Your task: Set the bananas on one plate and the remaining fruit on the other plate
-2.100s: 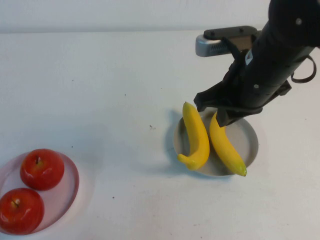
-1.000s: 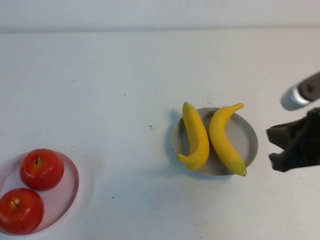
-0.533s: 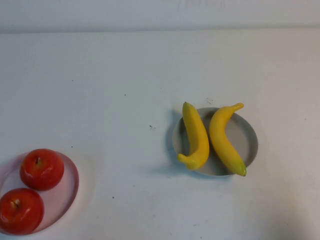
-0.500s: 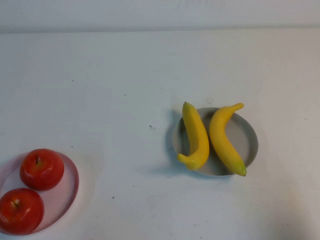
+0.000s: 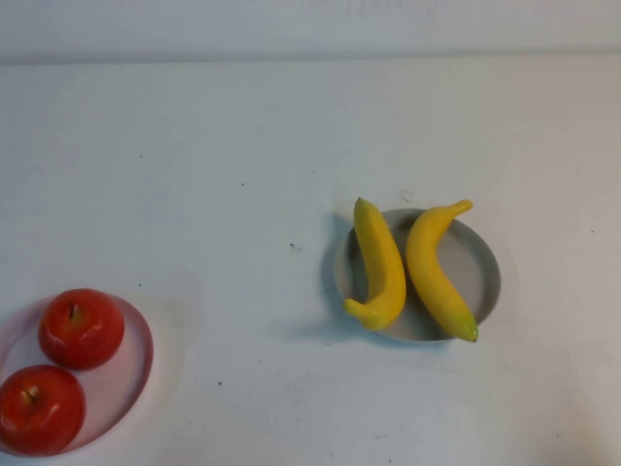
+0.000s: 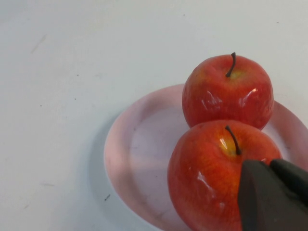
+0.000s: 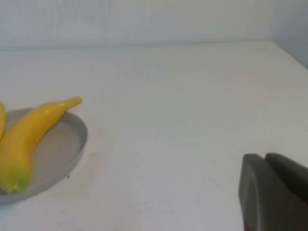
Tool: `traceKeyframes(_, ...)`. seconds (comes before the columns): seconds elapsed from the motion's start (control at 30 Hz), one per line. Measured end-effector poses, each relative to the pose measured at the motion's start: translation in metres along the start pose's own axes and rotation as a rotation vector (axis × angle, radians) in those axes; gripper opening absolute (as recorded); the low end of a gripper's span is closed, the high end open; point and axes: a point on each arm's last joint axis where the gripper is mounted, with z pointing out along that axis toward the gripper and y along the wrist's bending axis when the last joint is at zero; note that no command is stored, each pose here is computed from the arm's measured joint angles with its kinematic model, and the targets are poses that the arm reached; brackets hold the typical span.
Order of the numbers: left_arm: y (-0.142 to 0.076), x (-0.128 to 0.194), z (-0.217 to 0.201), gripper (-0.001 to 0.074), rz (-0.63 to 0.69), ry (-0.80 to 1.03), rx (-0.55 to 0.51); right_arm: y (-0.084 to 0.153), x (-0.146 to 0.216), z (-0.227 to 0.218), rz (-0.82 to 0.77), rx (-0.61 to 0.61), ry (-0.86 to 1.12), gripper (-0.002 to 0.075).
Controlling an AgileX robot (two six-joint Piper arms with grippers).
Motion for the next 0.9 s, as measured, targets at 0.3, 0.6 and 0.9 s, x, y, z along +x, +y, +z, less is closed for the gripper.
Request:
traceKeyframes(0.3, 0.0, 0.0, 0.0, 0.0003, 0.0, 0.0, 0.0, 0.0006, 0.0115, -0.001, -0.031, -0.008, 0.124, -0.0015)
traceKeyframes(0.6, 0.0, 0.0, 0.0, 0.0003, 0.0, 0.0, 0.0, 0.0005, 0.0116, -0.001, -0.033, -0.008, 0.126, -0.0015)
traceKeyframes(0.9, 0.0, 0.0, 0.0, 0.0003, 0.0, 0.0, 0.0, 0.0005, 0.0116, -0.001, -0.033, -0.008, 0.126, -0.0015)
